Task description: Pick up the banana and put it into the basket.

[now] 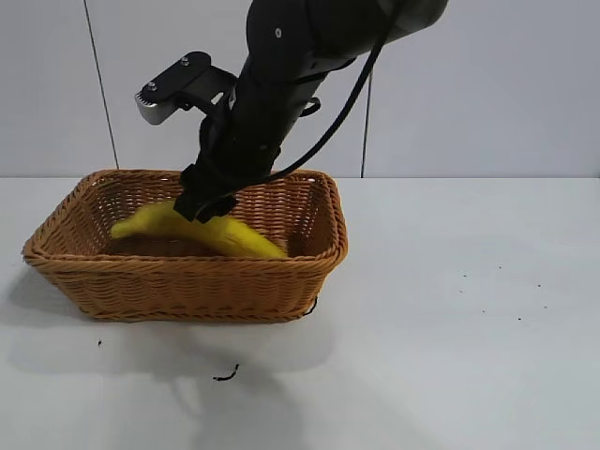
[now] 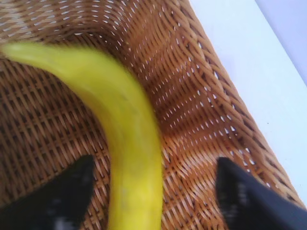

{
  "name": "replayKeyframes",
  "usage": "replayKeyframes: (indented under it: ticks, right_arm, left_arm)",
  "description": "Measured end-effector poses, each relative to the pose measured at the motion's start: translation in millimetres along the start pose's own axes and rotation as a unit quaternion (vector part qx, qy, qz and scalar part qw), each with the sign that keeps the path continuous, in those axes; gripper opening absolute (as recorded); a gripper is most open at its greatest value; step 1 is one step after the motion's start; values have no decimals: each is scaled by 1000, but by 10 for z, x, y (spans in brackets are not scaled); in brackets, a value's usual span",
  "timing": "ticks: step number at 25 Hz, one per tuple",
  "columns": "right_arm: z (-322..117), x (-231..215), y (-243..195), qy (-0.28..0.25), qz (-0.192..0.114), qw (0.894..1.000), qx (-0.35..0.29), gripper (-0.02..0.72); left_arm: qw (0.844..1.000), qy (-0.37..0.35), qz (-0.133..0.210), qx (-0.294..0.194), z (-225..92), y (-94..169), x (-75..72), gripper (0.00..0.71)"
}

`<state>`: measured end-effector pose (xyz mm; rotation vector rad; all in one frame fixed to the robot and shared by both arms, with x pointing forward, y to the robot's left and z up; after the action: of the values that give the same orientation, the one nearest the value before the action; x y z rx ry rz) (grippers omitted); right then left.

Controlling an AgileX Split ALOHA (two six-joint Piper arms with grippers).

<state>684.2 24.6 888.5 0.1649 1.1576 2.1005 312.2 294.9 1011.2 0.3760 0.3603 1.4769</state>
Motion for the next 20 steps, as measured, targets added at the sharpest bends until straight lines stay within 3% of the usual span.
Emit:
replayKeyframes:
  ticks: [6,11,15,20]
  right_arm:
    - [179,-250,462,-65,-13,998,17,647]
    - [126,-693,727,-145,-21,988,50,647]
    - [-156,-1095,816,-213,-24,973,84,647]
    - [-687,-1738,953,-302,-56,943,125,644]
  left_arm:
    - [1000,0,0,0,0,0,0,635]
    - [1000,0,0,0,0,0,0,635]
    - [1000,0,0,0,0,0,0,635]
    - [1000,0,0,0,0,0,0,635]
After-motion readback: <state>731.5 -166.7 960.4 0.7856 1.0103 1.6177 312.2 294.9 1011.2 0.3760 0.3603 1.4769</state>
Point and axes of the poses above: a point on each arm's last joint axis where the gripper is mounted, y pointing back along that axis away from the gripper, x along the wrist's bending axis when the last joint is at zero, z = x × y, the point moved 9 cm from there along -y, pointing out along that axis toward the gripper, and after that the axes turned 1 degree about y, right-handed, at the moved point
